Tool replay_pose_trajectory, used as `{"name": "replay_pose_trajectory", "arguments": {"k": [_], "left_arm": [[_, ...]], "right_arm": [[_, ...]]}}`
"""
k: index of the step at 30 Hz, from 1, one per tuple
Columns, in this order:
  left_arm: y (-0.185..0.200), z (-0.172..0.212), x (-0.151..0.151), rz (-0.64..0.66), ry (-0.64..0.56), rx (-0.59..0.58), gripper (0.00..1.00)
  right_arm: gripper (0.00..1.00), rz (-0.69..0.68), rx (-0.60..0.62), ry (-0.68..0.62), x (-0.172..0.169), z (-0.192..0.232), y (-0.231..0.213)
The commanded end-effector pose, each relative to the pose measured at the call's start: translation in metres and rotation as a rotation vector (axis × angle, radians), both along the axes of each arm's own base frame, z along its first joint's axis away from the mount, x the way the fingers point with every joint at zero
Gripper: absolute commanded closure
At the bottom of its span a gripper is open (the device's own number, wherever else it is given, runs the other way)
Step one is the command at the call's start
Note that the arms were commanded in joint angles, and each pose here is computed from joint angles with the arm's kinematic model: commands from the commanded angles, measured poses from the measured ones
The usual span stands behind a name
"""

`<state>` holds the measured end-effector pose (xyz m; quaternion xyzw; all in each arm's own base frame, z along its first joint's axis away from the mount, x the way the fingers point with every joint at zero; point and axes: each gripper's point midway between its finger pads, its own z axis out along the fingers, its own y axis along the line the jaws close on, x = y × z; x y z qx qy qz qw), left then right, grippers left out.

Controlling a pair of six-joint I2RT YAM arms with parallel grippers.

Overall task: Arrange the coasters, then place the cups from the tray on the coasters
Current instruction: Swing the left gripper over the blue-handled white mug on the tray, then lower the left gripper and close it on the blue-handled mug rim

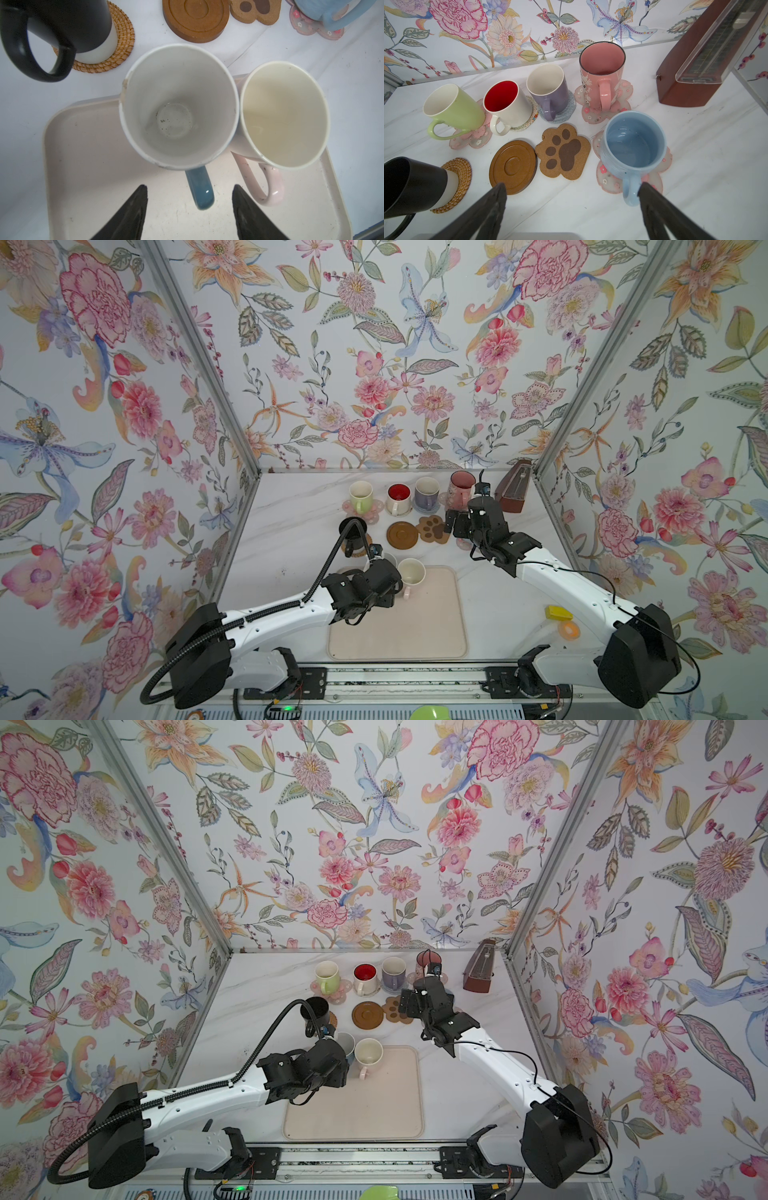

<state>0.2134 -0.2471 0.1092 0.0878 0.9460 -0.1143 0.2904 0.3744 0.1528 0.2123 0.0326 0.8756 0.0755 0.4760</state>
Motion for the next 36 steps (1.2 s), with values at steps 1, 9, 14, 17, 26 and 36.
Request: {"name": "replay_pose_trajectory", "arguments": {"k": [1, 9, 14, 17, 26, 36], "left_arm": [[-0.002, -0.001, 0.002, -0.015, -0.003, 0.053, 0.36], [0.004, -0.019, 0.005, -0.006, 0.041, 0.131, 0.44], [0.003, -0.023, 0.008, -0.001, 0.053, 0.118, 0.51], [0.002, -0.026, 0.009, 0.001, 0.062, 0.115, 0.55], [0.003, -0.035, 0.008, 0.009, 0.094, 0.123, 0.68], [0.014, -0.032, 0.007, 0.051, 0.095, 0.14, 0.92]], "right_arm": [[0.01, -0.007, 0.014, 0.001, 0.001, -0.001, -0.001], [0.01, -0.004, 0.013, 0.004, 0.001, -0.003, -0.001], [0.01, -0.007, 0.015, 0.003, 0.0, -0.004, -0.003], [0.01, -0.008, 0.013, 0.005, -0.001, -0.005, -0.004], [0.01, -0.01, 0.016, 0.004, -0.003, -0.005, -0.006], [0.01, -0.01, 0.022, 0.001, -0.003, -0.004, -0.006]]}}
